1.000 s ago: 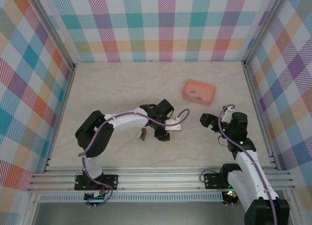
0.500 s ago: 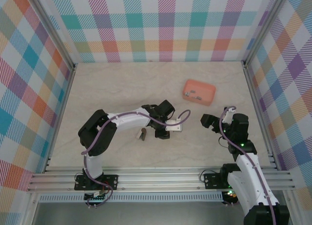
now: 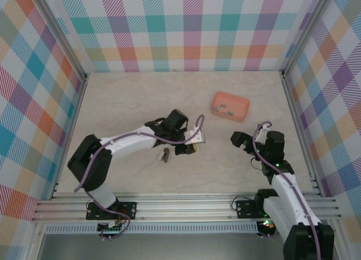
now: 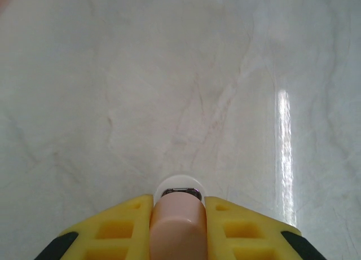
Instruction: Load the staples into the stapler
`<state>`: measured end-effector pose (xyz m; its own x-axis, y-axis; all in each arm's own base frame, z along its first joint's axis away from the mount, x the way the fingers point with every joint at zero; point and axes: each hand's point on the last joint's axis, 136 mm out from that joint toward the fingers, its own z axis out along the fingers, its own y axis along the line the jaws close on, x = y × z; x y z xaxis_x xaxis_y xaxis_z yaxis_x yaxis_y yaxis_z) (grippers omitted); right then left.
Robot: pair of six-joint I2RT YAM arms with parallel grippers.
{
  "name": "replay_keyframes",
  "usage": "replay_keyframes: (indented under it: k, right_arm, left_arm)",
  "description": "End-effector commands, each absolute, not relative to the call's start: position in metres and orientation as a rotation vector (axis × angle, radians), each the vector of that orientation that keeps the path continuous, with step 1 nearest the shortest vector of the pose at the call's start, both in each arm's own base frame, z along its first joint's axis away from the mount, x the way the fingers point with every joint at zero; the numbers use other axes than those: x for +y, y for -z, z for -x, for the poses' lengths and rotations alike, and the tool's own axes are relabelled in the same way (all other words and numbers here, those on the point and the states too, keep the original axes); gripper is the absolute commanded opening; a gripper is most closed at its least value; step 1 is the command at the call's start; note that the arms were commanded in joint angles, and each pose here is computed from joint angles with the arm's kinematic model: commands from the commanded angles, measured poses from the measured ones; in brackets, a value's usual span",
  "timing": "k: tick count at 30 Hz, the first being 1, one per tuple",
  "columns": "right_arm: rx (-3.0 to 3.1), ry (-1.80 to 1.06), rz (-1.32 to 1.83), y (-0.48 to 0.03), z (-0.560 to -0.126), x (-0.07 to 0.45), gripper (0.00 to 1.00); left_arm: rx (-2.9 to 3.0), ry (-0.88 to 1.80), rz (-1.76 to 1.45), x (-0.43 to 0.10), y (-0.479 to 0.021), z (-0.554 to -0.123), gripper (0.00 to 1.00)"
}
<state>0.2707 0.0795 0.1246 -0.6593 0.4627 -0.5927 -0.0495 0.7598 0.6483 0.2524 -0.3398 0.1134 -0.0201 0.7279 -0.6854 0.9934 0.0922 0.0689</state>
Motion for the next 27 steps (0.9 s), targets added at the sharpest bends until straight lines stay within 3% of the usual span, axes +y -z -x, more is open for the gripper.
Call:
replay_keyframes:
  k: [1,9,15,27]
  right_arm:
    - [2.136,-0.957,-0.211,-0.147,-0.279,0.099,0.99]
    - [2.250,-1.232,0.040,-0.153,-0.268,0.154,0.99]
    - [2.321,-1.219,0.198,-0.140,-0.247,0.182,1.00]
    - [2.363,-1.445,0.252,-0.136,-0.234,0.211,0.81]
  left_arm:
    - [1.652,0.739,-1.544,-0.350,-0.144,-0.261,0.05]
    - [1.489,0.784,-1.541,-0.339,-0.153,-0.256,0.00]
    - [1.448,0.838,-1.531,-0.341,-0.159,-0.250,0.00]
    - [1.418,0.873,-1.560,-0.347,-0.161,-0.248,0.00]
